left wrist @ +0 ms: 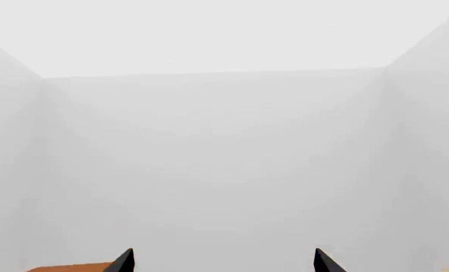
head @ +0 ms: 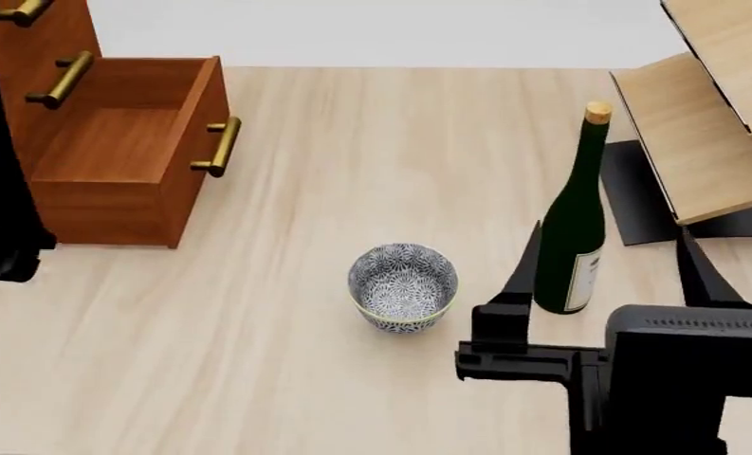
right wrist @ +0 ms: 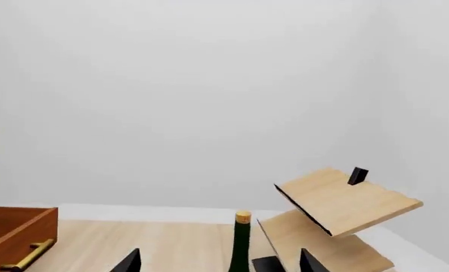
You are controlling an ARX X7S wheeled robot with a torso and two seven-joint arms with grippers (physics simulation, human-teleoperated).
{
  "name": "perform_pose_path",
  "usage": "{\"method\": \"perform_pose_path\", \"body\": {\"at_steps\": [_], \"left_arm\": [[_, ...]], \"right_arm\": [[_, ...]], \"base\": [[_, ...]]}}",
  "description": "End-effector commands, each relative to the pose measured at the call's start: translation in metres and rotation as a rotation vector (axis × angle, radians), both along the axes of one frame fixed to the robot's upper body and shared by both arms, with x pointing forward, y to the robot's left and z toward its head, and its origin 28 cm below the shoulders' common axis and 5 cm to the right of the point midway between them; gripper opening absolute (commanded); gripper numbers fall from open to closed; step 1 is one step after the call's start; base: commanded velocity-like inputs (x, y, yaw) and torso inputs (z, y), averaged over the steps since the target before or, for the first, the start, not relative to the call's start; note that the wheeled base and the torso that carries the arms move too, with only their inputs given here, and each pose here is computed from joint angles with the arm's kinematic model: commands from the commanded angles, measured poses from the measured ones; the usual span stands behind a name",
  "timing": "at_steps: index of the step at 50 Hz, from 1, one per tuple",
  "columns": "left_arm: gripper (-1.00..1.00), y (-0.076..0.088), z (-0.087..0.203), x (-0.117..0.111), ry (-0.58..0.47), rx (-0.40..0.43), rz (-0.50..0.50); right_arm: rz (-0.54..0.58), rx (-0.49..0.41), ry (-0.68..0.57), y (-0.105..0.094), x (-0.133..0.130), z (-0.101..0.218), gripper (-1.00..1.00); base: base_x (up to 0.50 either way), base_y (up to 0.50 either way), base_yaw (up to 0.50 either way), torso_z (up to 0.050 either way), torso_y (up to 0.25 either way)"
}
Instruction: Close the bottom drawer of the cabinet and open the top drawer.
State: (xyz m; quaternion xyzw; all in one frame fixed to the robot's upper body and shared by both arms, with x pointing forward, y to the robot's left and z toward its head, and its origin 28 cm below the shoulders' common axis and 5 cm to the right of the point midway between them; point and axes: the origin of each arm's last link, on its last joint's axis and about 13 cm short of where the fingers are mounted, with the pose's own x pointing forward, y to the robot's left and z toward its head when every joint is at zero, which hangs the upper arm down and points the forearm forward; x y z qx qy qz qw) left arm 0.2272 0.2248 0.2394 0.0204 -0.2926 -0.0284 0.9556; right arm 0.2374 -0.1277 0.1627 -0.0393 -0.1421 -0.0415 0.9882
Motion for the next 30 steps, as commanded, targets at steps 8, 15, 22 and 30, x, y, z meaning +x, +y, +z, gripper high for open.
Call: {"method": "perform_pose_path", "body": {"at_steps": [8,15,22,30], "left_arm": [[1.00,0.004,0.036,-0.016,-0.130,-0.026,0.007],[1.00,0.003,0.036,-0.017,-0.133,-0.027,-0.001],[1.00,0.003,0.036,-0.018,-0.135,-0.027,-0.003],[1.00,0.002,0.035,-0.016,-0.133,-0.025,-0.004]], "right_arm": [[0.006,0.034,0.030,0.001,-0.001,-0.001,1.00],[0.012,0.037,0.065,0.003,-0.001,-0.011,1.00],[0.017,0.043,0.075,0.004,-0.001,-0.014,1.00],[0.019,0.044,0.081,0.004,0.000,-0.016,1.00]], "base": [[0.00,0.00,0.00,0.010,0.000],[0.00,0.00,0.00,0.000,0.000],[0.00,0.43,0.00,0.000,0.000],[0.00,0.50,0.00,0.000,0.000]]}}
